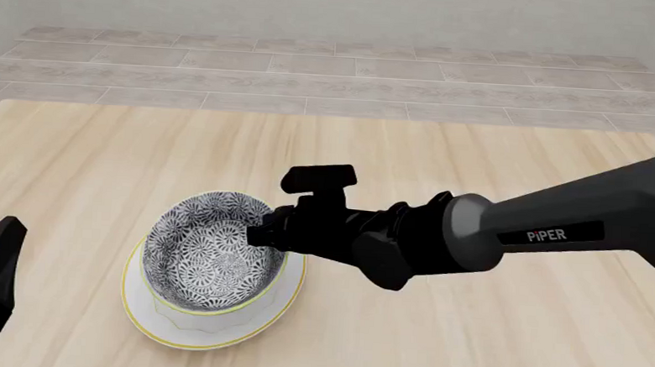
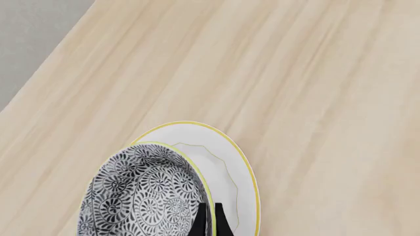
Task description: Put the bowl on the plate.
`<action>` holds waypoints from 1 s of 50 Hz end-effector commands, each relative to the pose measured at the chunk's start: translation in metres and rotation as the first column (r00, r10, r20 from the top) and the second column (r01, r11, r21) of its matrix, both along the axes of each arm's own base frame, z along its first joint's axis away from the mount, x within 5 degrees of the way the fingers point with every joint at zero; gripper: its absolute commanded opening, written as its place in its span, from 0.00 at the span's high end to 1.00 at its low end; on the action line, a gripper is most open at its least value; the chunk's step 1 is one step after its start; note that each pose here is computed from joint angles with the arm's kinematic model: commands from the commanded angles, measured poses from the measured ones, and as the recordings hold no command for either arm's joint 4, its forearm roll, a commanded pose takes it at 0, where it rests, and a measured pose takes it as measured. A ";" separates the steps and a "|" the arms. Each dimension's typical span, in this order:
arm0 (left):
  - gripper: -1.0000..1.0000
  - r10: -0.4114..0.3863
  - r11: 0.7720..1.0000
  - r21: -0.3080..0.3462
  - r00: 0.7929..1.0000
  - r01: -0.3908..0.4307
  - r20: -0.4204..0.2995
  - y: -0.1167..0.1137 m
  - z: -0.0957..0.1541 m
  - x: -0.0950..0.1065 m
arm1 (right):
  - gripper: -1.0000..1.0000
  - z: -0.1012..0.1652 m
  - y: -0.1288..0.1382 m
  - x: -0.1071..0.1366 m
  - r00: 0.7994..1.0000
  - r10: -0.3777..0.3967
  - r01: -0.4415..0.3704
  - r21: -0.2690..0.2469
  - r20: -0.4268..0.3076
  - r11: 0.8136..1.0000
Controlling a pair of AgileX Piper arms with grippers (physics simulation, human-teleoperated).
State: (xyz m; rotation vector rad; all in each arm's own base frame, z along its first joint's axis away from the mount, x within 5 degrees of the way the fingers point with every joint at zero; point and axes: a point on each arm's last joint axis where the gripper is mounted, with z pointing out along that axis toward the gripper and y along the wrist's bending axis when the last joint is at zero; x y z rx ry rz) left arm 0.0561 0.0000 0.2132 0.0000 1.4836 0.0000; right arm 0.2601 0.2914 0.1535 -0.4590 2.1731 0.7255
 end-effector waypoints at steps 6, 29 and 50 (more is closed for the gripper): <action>0.00 0.000 1.000 0.000 1.000 0.000 0.000 0.000 0.000 0.000 | 1.00 -0.004 0.002 -0.001 1.000 0.015 -0.015 -0.008 0.006 1.000; 0.00 0.000 1.000 0.000 1.000 0.000 0.000 0.000 0.000 0.000 | 0.00 0.000 -0.004 0.002 1.000 0.005 -0.005 -0.011 0.015 1.000; 0.00 0.000 1.000 0.000 1.000 0.000 0.000 0.000 0.000 0.000 | 0.00 0.022 -0.011 0.000 0.999 0.000 0.000 0.010 0.043 1.000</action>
